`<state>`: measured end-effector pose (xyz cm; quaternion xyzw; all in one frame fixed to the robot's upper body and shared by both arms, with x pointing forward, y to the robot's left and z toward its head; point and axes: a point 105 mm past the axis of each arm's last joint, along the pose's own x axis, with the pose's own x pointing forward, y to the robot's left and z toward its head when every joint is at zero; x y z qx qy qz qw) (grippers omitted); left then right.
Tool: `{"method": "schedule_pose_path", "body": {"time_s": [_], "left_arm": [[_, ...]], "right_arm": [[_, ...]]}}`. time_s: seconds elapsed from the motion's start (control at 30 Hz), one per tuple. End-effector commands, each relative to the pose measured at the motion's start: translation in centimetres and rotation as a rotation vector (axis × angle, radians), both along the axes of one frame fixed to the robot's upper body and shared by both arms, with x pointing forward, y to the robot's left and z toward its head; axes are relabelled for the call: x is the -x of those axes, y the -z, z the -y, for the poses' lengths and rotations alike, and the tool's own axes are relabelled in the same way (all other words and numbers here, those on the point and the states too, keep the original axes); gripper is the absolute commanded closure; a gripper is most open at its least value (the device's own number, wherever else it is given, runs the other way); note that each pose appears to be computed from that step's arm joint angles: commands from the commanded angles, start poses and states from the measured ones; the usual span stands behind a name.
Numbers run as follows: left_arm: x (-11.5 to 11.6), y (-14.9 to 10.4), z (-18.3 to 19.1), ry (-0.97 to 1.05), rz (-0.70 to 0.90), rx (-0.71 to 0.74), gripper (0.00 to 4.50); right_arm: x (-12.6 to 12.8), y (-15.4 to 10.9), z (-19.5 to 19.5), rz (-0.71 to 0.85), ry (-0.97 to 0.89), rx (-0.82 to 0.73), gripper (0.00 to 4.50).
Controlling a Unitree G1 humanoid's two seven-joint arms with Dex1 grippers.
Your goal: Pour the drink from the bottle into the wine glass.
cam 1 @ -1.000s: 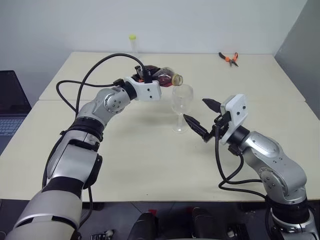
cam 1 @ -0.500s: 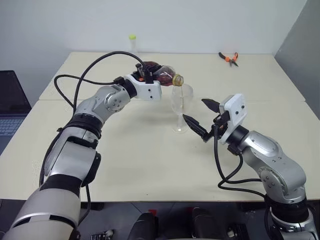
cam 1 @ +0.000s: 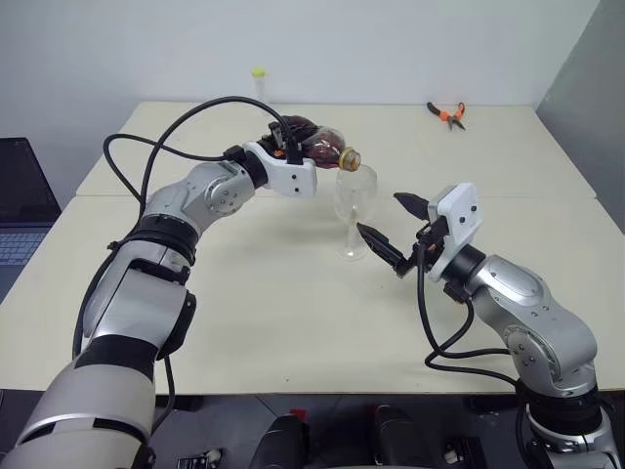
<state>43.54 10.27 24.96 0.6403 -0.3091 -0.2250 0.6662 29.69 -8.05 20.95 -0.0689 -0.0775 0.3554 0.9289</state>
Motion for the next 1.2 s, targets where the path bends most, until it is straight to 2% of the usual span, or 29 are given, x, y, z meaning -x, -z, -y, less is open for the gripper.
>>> {"method": "schedule_pose_path", "body": {"time_s": [0.03,1.2], "left_arm": [[0.4,-3.0,0.2,0.019,0.094,0.012,3.53],[0.2,-4.0,-0.4,-0.009,0.146,-0.029,3.55]], "right_arm": [[0.4,-1.0,-0.3,0.044,-0.008,-0.006,0.00],[0.4,-0.6,-0.3,0.028,-0.008,-0.008,0.00]]}}
